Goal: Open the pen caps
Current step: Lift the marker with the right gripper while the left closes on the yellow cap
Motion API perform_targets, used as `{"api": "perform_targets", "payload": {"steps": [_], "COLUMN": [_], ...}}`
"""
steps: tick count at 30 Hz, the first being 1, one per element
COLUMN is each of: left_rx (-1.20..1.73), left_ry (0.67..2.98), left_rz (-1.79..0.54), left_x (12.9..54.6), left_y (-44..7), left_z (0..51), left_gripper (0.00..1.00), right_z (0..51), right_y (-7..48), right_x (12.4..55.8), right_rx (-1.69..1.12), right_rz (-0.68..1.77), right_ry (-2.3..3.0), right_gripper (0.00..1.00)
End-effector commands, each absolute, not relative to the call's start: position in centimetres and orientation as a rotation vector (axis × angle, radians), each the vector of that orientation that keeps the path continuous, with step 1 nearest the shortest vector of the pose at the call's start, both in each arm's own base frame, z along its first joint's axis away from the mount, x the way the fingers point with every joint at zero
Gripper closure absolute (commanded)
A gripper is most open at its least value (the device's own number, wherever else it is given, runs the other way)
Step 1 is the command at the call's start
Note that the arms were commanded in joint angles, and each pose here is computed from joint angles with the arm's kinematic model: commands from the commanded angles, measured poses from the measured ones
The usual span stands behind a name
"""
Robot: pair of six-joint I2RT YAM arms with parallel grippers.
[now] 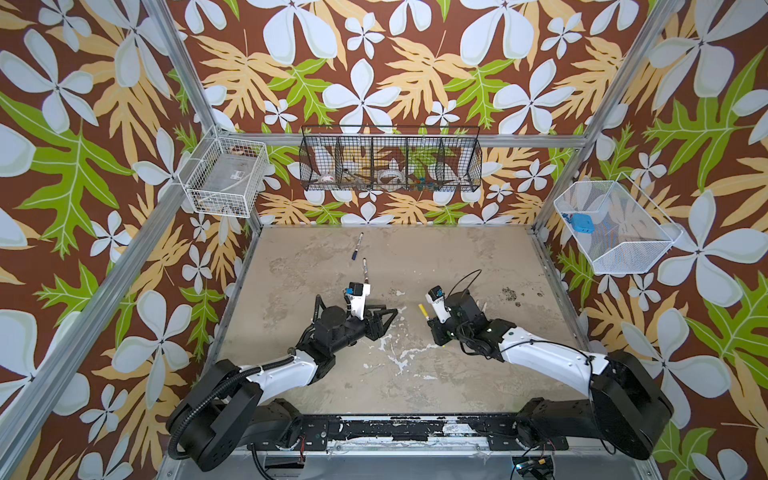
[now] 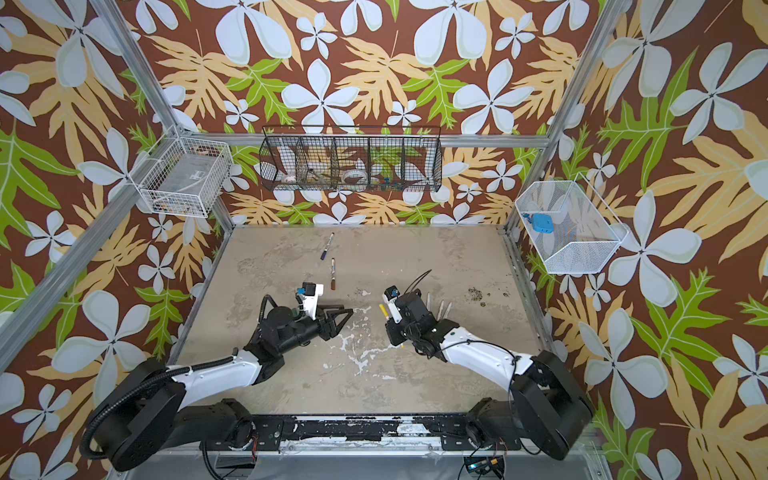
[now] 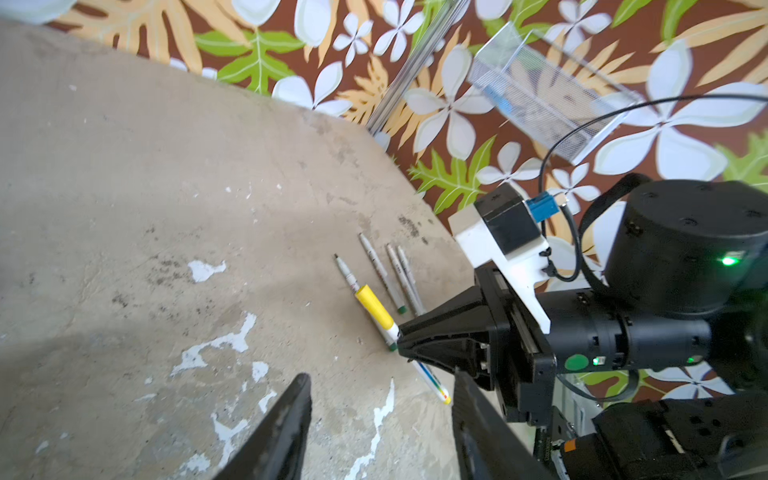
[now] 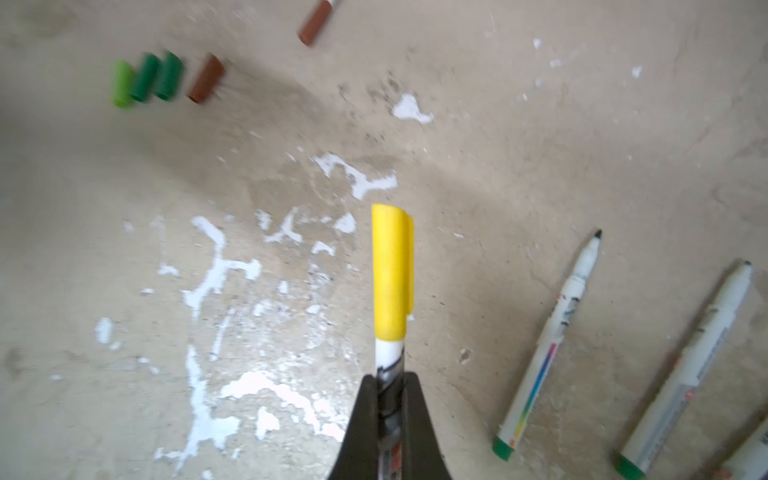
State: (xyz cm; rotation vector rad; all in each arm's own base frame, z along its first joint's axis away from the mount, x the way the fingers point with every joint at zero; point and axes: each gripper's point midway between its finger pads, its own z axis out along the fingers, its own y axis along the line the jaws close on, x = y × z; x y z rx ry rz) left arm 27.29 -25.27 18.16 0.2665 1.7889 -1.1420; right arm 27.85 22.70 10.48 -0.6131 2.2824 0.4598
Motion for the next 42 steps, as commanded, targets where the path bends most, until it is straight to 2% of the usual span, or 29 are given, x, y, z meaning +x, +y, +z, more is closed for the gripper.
{"api": "perform_targets", "payload": {"steps": [1,9,23,28,42], "left_rx": [0.266,0.329,0.543,0.556,0.571], "left_ry": [1.587,1.489,1.414,1.433,1.458], "left_rz": [-1.188,-1.239,-1.464,-1.478,-1.503], "left_x": [26.5,24.8,21.7,21.7,21.8], "left_y": [-24.6,-24.5,-27.5,-28.0,-28.6], "left_z": [22.4,24.2,25.1,24.6,24.1], "left_gripper": [0.44,0.44,0.45,0.45,0.48], "right_z": [14.1,17.8,19.4,19.9,20.2], "right_y": [24.6,25.8,27.6,28.1,28.9], "right_x": [27.3,24.9,22.3,21.3,20.0], "right_rx": [-0.66,-0.714,-0.821,-0.857,-0.914], "right_rz": [0.626,0.811,1.009,1.067,1.127], "right_ry": [2.105,1.911,1.789,1.738,1.692], "right_gripper": [0.98,0.96,0.92,0.9,0.9]}}
